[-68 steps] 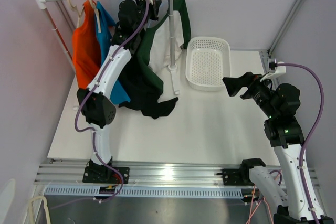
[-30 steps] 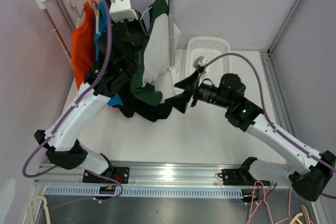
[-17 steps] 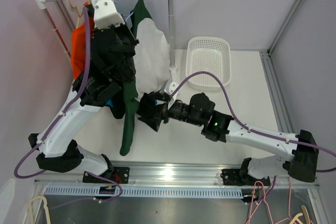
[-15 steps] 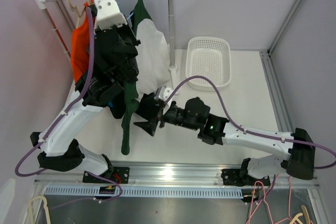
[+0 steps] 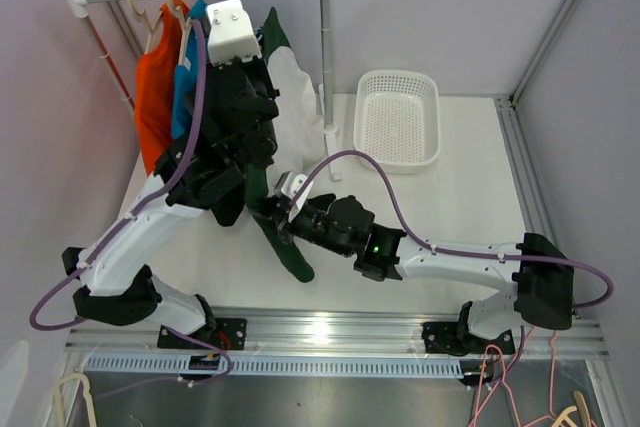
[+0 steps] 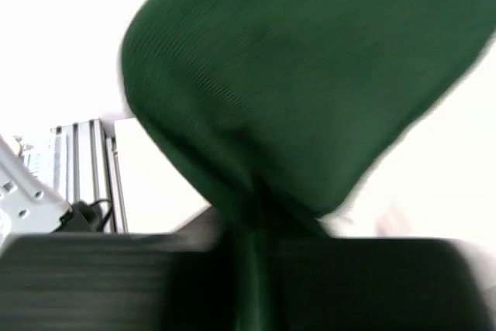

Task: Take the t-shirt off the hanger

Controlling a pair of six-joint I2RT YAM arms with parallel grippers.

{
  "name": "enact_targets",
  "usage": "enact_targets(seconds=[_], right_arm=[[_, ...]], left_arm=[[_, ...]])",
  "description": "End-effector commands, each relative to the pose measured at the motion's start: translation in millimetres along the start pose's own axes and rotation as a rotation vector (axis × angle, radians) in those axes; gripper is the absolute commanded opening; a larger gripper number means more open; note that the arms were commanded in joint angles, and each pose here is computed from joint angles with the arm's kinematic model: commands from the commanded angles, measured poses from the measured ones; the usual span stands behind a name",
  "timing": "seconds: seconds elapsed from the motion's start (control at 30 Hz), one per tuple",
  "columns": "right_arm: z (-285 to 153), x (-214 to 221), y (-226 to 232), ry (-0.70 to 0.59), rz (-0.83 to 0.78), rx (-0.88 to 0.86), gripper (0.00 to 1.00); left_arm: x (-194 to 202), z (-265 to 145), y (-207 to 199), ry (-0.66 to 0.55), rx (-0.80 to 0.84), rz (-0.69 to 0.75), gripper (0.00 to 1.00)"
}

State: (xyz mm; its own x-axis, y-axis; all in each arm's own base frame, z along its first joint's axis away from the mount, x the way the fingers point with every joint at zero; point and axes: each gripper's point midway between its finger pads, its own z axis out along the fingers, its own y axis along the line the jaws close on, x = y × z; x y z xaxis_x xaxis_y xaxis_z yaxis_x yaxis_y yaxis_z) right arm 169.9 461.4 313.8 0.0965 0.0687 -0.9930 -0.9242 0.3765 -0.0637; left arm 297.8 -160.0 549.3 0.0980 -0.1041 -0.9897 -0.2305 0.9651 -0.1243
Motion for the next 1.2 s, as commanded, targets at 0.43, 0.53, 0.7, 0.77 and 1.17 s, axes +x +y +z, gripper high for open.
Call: enact_targets(seconds=[0.43, 0.53, 0.7, 0.77, 1.17], right_arm=[[-68, -51, 128, -0.034, 0.077, -0.221, 0.00], [-72, -37, 165, 0.033, 0.072, -0.284, 0.00], [-72, 2, 182, 0.159, 0.076, -0.300, 0.00], [-76, 11, 198, 0.195, 0.089, -0.370, 0.00], [-86, 42, 184, 0.323, 0.043, -0.178, 0.00]], left_arm=[[-12, 51, -3, 0.029, 0.096, -0.010, 0.01], [-21, 49, -4, 0.035, 0.103, -0.005, 0.01], [1, 33, -3, 0.108, 0.156, 0.027, 0.00], [0, 34, 7, 0.093, 0.116, 0.044, 0.01], [10, 21, 4, 0.181, 0.229, 0.028, 0.00]])
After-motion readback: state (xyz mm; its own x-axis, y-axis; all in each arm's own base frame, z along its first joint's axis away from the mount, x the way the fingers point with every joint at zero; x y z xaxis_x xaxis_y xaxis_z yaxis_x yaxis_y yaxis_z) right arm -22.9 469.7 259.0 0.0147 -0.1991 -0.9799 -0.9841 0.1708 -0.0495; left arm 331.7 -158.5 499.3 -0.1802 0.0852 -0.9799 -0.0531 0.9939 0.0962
